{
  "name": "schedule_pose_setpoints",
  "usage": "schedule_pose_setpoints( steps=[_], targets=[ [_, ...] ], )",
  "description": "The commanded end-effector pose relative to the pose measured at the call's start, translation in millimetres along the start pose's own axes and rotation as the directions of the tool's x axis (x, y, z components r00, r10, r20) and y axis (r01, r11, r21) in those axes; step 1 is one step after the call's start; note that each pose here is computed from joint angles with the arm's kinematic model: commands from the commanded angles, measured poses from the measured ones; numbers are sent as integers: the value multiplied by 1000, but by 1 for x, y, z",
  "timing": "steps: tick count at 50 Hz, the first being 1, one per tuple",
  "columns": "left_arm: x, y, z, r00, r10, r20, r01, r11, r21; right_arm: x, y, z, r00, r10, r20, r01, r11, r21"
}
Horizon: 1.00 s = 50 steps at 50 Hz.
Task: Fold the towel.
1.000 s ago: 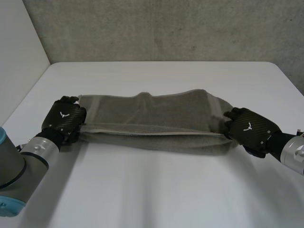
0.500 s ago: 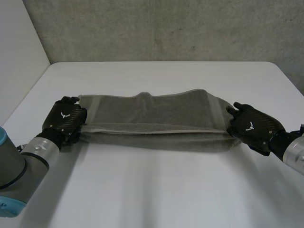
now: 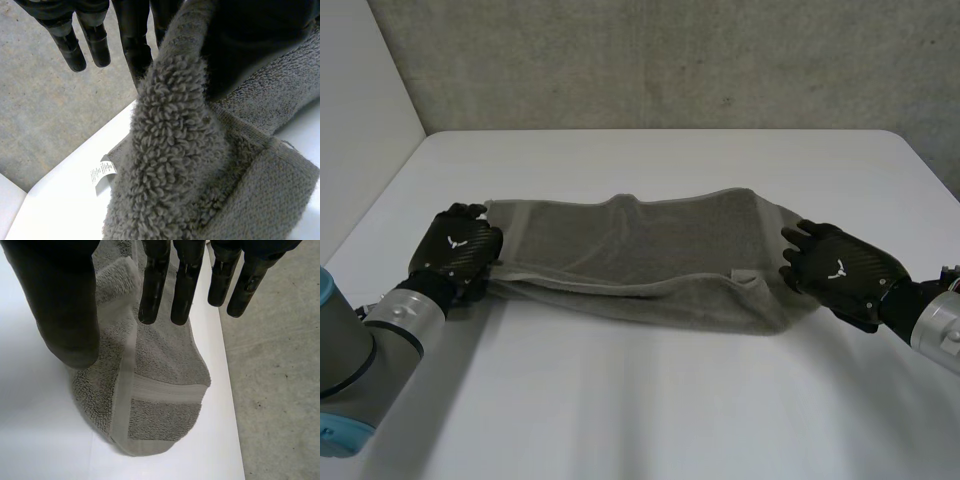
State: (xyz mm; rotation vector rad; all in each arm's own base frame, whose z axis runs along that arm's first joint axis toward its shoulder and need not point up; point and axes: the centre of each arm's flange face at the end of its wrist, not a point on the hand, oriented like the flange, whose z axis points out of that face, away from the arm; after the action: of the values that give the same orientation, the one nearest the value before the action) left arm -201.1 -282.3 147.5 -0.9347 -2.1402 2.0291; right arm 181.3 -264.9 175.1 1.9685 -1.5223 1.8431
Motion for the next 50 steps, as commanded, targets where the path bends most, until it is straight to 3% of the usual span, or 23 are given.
schedule_pose_setpoints(
  steps=[1, 8, 12, 14, 15, 17, 22, 38, 50],
  targets=[
    [0, 0, 0, 1000, 0, -1, 0, 1000, 1, -6, 4, 4, 1000, 18, 21, -18, 1000, -4],
    [0, 1, 0, 1000, -1, 1, 1, 1000, -2, -4, 5, 5, 999, 32, 15, -32, 999, -13],
    [-1, 0, 1, 1000, 0, 3, 0, 1000, -1, 2, -4, 11, 988, 154, 1, -154, 988, -20],
    [-1, 0, 0, 1000, 0, 2, 0, 1000, 0, 11, -18, 18, 960, 280, -11, -280, 960, -2],
    [-1, 0, 0, 1000, 0, 2, 0, 1000, 0, 12, -18, 18, 960, 281, -11, -281, 960, -2],
    [0, 0, 0, 1000, 0, 0, 0, 1000, 0, 20, -26, 23, 912, 411, -17, -411, 912, 19],
    [0, 0, 0, 1000, 0, 0, 0, 1000, -1, 22, -28, 31, 845, 535, -1, -535, 844, 31],
    [-1, 0, -1, 1000, -8, -5, 8, 1000, -23, -11, -8, 72, 771, 635, 52, -616, 764, -192],
    [-2, 0, -1, 1000, -7, -2, 7, 1000, -21, 6, -23, 59, 783, 621, 21, -612, 776, -151]
  ],
)
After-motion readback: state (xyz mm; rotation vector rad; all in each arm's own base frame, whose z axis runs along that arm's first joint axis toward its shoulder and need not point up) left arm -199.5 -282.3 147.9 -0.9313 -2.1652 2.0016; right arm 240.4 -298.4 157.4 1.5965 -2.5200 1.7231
